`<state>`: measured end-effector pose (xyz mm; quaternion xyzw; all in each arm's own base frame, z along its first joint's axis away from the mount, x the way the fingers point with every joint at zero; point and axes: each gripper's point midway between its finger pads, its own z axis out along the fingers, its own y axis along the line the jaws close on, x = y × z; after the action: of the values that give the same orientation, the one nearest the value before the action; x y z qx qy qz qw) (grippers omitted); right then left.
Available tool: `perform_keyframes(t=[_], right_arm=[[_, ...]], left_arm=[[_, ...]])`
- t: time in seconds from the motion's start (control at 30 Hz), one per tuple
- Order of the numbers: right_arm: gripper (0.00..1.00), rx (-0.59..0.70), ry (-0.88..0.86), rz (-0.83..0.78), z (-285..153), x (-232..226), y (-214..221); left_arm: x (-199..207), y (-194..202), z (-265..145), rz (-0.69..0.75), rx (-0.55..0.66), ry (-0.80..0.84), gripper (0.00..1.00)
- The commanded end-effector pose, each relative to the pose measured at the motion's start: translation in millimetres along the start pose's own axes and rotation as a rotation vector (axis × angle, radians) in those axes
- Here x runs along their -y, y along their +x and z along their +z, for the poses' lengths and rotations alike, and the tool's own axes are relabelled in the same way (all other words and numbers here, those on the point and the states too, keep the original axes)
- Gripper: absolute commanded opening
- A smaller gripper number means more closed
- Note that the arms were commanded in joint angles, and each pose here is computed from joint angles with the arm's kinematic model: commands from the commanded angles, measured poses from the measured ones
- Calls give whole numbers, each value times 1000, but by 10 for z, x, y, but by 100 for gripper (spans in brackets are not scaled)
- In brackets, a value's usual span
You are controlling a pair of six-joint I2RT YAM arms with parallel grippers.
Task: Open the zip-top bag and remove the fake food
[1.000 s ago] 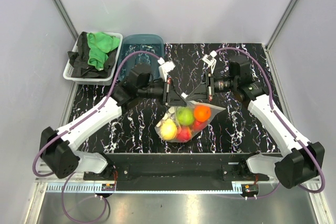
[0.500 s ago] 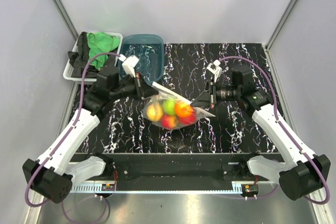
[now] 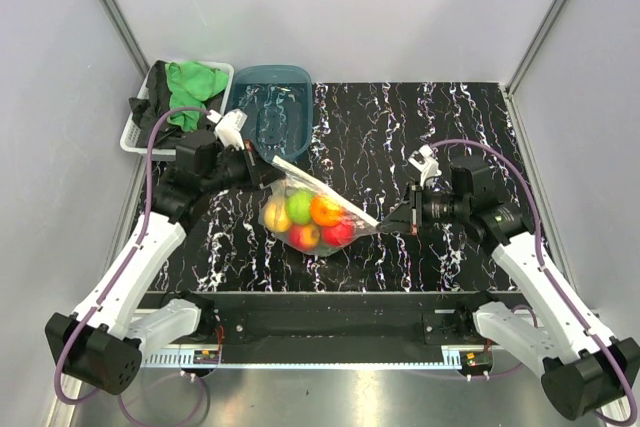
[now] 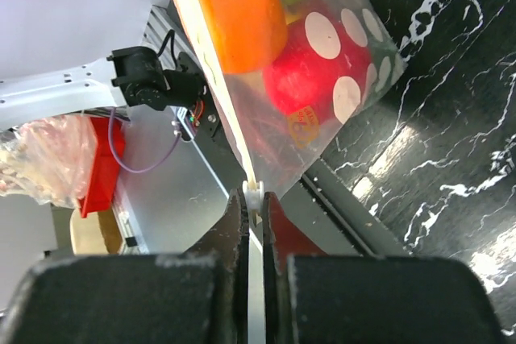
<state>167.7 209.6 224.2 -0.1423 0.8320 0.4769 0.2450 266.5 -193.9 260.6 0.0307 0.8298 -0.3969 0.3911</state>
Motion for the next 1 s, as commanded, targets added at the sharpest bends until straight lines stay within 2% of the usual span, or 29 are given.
perform_keyframes(t=[0.0, 0.07, 0.1, 0.2, 0.3, 0.4, 0.47, 0.63, 0.97], right_arm=[[7, -11, 4, 78, -77, -60, 77], [25, -16, 8, 85, -62, -62, 32], [38, -4, 4, 67, -79, -111, -46], [57, 27, 1, 13, -72, -194, -310], [70, 47, 26, -26, -18, -192, -593], [72, 7, 1, -25, 131, -175, -783], [69, -39, -40, -8, 242, -181, -860], [68, -163, -83, -76, 500, -360, -708], [66, -211, -98, -131, 662, -474, -477]], left_arm=[[117, -304, 55, 61, 111, 87, 0], [196, -226, 62, 63, 76, 144, 0], [193, -191, 82, 65, 65, 158, 0], [196, -66, 73, 81, 44, 190, 0], [285, 40, 34, 125, 36, 267, 0], [472, 220, -22, 171, -14, 406, 0], [557, 236, -47, 211, -6, 453, 0], [595, 242, -85, 223, 21, 480, 0], [580, 225, -23, 203, 6, 478, 0]])
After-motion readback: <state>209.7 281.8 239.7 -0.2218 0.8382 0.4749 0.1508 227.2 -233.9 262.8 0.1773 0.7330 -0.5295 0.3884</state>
